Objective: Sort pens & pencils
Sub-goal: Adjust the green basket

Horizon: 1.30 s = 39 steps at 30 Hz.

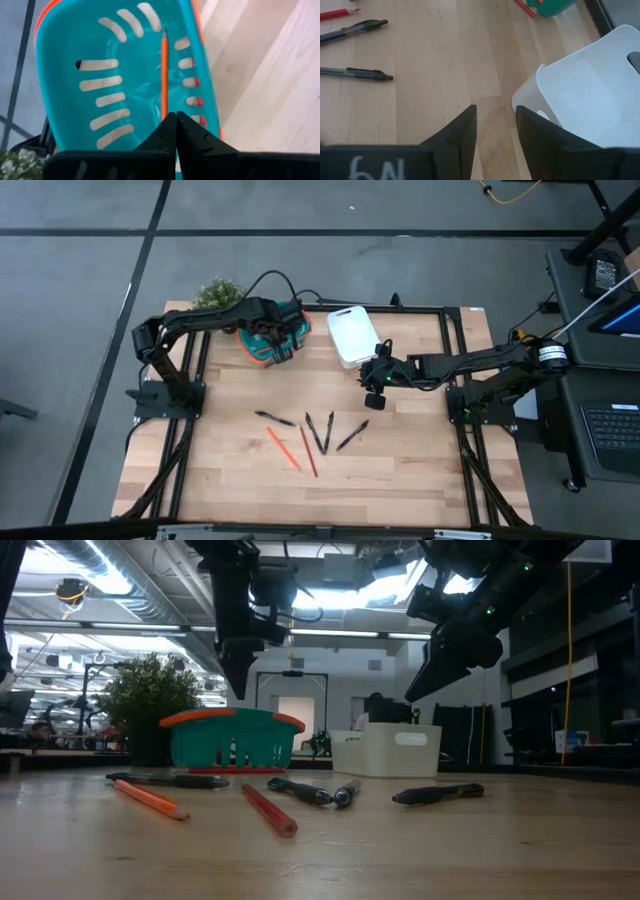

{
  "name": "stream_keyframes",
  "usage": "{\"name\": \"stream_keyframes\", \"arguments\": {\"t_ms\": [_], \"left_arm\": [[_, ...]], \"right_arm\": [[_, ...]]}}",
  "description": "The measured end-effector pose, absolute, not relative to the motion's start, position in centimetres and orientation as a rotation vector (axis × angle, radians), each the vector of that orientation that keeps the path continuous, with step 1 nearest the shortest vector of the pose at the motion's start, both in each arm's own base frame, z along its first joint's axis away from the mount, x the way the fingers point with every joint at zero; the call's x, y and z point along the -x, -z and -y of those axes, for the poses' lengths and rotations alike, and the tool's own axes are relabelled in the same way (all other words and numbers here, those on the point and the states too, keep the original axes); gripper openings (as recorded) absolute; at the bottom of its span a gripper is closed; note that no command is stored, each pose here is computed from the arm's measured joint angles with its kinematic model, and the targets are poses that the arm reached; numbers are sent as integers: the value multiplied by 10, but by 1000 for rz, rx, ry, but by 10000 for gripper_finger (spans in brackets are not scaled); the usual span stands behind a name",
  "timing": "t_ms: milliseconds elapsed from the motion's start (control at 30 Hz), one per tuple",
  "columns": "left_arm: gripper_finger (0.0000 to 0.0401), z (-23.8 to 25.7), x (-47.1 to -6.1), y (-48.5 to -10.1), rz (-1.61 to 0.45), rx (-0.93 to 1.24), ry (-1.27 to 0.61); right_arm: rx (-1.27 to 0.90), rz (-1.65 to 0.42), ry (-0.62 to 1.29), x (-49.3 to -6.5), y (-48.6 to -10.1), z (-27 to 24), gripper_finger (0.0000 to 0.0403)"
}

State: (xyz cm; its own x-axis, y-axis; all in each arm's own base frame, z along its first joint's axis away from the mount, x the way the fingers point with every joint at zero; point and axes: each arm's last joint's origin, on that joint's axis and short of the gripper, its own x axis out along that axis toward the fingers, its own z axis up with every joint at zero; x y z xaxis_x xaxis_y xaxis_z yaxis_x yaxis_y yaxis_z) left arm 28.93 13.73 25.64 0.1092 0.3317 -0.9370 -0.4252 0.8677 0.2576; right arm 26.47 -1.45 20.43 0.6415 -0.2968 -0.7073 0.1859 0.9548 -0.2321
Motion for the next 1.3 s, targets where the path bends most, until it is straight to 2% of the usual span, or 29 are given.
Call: {"name": "stream_keyframes", "arguments": {"t_ms": [267, 633, 800, 1300], "left_arm": [[0, -135, -293, -256, -1330, 70, -547], [0, -131, -285, -227, -1384, 107, -496], [0, -127, -289, -226, -1336, 188, -320], [0, -117, -294, -227, -1294, 244, -116]], "right_arm": [[142, -831, 276, -265, -204, 15, 139], [131, -831, 252, -265, -204, 14, 139], [131, -831, 252, -265, -204, 14, 139], [134, -831, 251, -265, -204, 14, 139]]}}
